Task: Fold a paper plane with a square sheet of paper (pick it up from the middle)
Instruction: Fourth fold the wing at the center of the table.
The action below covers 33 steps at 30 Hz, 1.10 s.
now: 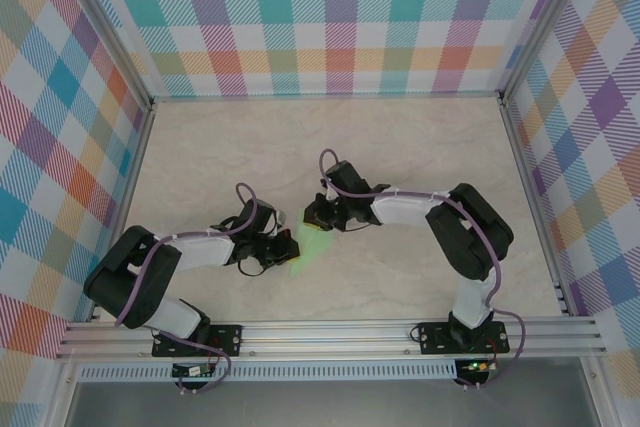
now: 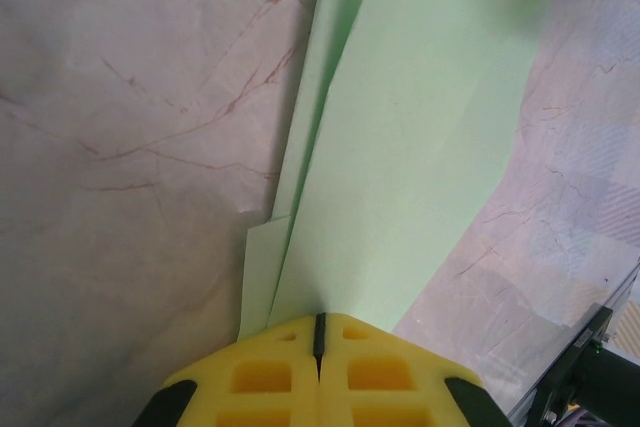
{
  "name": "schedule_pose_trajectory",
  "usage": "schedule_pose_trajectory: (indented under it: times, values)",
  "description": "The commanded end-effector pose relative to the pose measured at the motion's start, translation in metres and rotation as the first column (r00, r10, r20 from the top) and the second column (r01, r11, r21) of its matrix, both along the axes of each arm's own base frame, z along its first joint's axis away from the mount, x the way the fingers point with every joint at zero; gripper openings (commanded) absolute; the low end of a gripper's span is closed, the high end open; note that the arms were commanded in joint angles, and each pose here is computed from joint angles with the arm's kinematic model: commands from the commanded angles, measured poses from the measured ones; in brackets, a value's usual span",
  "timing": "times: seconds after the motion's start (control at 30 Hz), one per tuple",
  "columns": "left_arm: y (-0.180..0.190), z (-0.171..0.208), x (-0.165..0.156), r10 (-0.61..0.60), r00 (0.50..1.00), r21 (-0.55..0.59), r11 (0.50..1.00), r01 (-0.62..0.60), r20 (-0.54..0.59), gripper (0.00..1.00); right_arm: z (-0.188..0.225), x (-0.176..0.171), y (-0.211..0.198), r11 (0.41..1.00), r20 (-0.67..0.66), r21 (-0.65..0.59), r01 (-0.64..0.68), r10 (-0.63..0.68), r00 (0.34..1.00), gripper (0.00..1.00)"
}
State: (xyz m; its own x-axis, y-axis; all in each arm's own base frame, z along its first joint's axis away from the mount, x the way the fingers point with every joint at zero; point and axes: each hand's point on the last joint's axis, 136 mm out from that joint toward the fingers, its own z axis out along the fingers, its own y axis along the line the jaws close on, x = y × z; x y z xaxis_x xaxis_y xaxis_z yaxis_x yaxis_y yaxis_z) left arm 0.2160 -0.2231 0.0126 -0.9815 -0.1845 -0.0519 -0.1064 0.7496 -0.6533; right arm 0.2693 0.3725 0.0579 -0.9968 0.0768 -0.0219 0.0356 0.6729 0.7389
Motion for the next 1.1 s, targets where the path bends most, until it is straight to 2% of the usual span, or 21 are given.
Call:
schedule_pose_trajectory:
  times: [0.0, 0.2, 0.33, 0.73, 0.87, 1.07]
  values:
    - [0.052, -0.056, -0.051, 0.049, 0.979, 0.27, 0.963, 0.006, -0.196, 0.01, -0.01, -0.014, 0.017, 0.997, -0.012, 0.015, -0.08, 0.08, 0.997, 0.09]
    - [0.055, -0.057, -0.052, 0.047, 0.979, 0.281, 0.96, 0.01, -0.198, 0.01, -0.048, -0.01, -0.002, 0.995, -0.051, -0.095, -0.007, 0.003, 0.999, 0.08]
    - [0.059, -0.06, -0.056, 0.045, 0.978, 0.296, 0.955, 0.018, -0.203, 0.01, -0.056, 0.003, -0.02, 0.99, -0.028, -0.136, 0.046, -0.05, 0.998, 0.09]
    - [0.064, -0.066, -0.061, 0.048, 0.976, 0.311, 0.95, 0.021, -0.212, 0.0, -0.063, 0.084, -0.082, 0.965, 0.028, -0.162, 0.207, -0.205, 0.978, 0.11]
    - [0.063, -0.066, -0.061, 0.044, 0.976, 0.31, 0.95, 0.025, -0.213, 0.0, -0.054, 0.099, -0.085, 0.97, 0.03, -0.131, 0.207, -0.204, 0.978, 0.12]
    - [0.063, -0.066, -0.062, 0.04, 0.975, 0.307, 0.951, 0.029, -0.216, 0.0, -0.007, 0.106, -0.079, 0.978, 0.093, -0.077, 0.192, -0.184, 0.979, 0.14]
